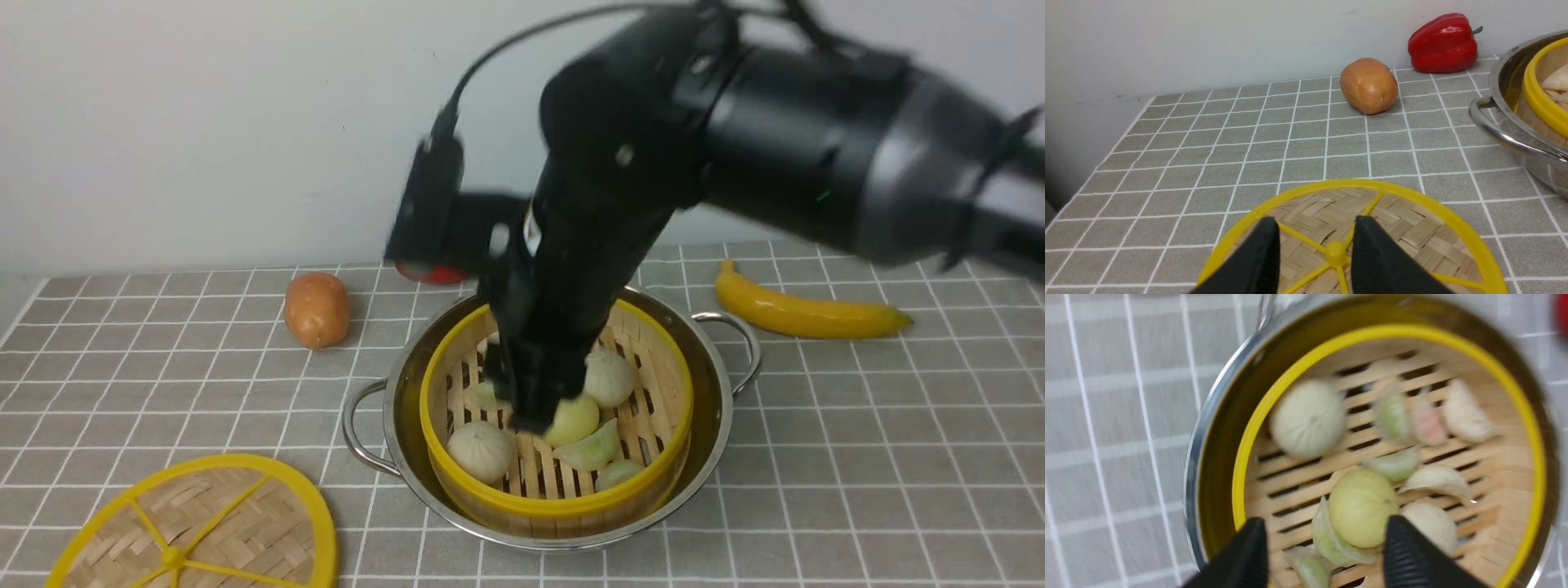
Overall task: Place the steamer in the pot on the grey tablecloth, and put the lid on the steamer.
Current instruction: 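Grasp the bamboo steamer lid lying on the table by its centre knob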
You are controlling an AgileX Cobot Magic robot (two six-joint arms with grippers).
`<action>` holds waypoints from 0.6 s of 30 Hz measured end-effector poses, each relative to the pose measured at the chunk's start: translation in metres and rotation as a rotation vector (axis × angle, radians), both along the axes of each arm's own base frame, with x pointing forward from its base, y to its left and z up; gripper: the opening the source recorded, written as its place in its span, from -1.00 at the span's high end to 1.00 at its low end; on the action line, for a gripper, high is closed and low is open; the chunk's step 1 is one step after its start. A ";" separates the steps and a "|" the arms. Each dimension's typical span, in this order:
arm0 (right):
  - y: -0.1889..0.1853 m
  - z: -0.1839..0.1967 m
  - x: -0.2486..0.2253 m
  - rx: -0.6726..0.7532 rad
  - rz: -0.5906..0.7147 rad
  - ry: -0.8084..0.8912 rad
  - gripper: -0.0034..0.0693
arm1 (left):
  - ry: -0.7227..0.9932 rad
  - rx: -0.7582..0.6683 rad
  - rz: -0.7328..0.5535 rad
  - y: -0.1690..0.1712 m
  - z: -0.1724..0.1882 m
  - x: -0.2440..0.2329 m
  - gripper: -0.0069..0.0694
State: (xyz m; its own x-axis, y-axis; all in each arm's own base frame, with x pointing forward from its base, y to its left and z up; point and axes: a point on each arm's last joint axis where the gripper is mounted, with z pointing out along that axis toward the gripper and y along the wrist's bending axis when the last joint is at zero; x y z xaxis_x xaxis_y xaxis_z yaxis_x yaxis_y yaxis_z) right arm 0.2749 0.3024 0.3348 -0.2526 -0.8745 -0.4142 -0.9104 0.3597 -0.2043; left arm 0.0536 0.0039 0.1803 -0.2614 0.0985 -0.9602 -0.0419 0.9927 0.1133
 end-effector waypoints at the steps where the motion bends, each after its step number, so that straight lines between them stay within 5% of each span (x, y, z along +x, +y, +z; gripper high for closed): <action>1: -0.003 0.011 -0.003 0.036 -0.036 -0.005 0.11 | 0.000 0.000 0.000 0.000 0.000 0.000 0.18; 3: -0.017 0.043 -0.015 0.134 -0.128 -0.026 0.62 | 0.000 0.000 0.000 0.000 0.000 0.000 0.18; 5: -0.030 0.065 -0.024 0.193 -0.190 -0.054 0.86 | 0.000 0.000 0.000 0.000 0.000 0.000 0.18; 11: -0.054 0.127 -0.047 0.553 -0.335 -0.120 0.95 | 0.000 0.000 0.000 0.000 0.000 0.000 0.18; 18: -0.054 0.157 -0.053 0.831 -0.336 -0.164 0.94 | 0.000 0.000 0.000 0.000 0.000 0.000 0.18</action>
